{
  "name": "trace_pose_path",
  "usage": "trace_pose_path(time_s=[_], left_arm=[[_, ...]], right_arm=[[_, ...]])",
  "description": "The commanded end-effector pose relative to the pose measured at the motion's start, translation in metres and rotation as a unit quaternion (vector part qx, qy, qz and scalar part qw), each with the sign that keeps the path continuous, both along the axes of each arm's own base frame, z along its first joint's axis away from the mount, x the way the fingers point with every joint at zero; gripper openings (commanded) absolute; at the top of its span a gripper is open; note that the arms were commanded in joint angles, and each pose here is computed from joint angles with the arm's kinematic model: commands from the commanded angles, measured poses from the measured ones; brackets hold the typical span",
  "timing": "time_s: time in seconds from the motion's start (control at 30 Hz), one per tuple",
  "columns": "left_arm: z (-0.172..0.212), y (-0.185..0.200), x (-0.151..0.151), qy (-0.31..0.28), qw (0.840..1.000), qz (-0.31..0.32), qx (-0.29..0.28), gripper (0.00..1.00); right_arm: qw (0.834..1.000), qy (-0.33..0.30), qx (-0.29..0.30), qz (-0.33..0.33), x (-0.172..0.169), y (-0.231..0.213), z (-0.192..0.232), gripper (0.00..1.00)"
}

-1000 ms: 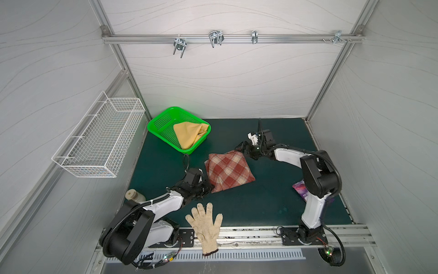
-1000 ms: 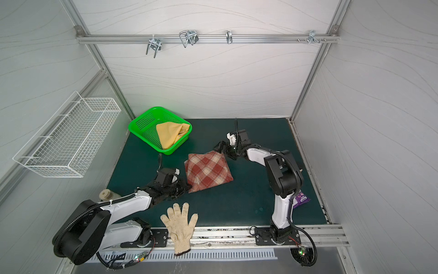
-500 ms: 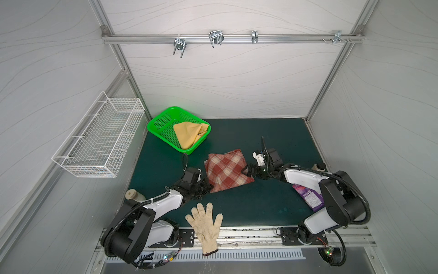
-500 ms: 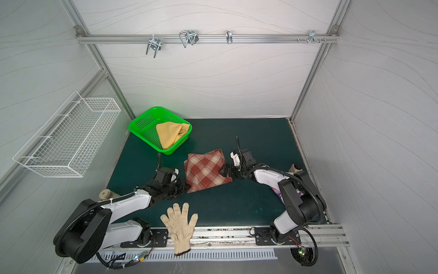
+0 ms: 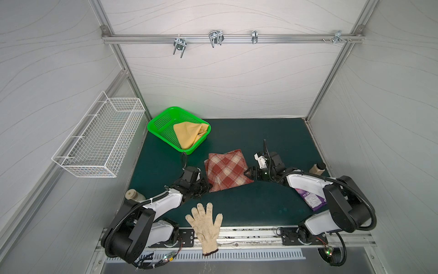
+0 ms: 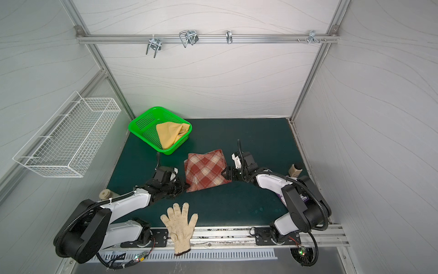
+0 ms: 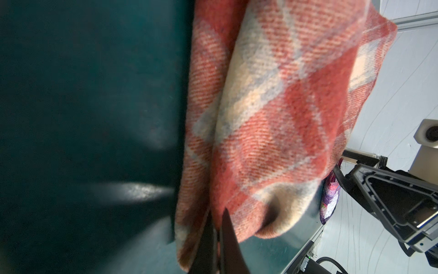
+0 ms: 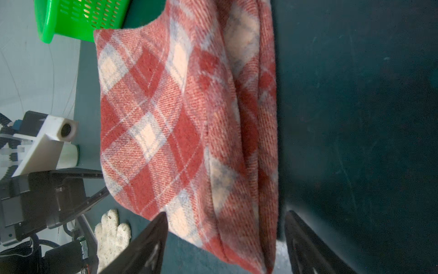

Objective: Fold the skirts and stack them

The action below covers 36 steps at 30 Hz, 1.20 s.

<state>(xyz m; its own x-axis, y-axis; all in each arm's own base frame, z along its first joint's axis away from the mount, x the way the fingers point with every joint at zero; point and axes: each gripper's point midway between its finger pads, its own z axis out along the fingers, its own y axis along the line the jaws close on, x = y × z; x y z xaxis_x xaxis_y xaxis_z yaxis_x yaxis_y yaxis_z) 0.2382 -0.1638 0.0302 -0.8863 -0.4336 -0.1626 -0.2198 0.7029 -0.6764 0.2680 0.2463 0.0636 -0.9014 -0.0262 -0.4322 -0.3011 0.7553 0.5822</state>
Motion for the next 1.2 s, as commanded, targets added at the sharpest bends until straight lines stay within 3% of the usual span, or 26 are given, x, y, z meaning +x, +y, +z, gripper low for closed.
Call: trace_pose_path(time_s=[0.0,0.47,0.63,1.0,1.17], left_arm=[[0.011,-0.003,0.014,-0.020,1.000,-0.003,-0.002,0.00],[0.010,-0.002,0.017,-0.018,1.000,0.000,-0.006,0.00],[0.011,-0.001,0.019,-0.018,1.000,0.001,-0.007,0.00],[0.011,0.000,0.023,-0.016,1.000,0.001,-0.005,0.00],[0.012,0.006,0.024,-0.013,1.000,0.001,-0.001,0.00]], right_arm=[[1.000,-0.015,0.003,0.011,-0.003,0.006,0.005,0.71],[1.000,0.001,0.001,0.007,-0.017,0.004,-0.007,0.38],[1.000,0.005,-0.001,0.006,-0.018,0.003,-0.012,0.34],[1.000,0.016,0.005,0.010,-0.019,0.006,-0.017,0.01],[1.000,0.023,0.007,0.011,-0.020,0.006,-0.018,0.00]])
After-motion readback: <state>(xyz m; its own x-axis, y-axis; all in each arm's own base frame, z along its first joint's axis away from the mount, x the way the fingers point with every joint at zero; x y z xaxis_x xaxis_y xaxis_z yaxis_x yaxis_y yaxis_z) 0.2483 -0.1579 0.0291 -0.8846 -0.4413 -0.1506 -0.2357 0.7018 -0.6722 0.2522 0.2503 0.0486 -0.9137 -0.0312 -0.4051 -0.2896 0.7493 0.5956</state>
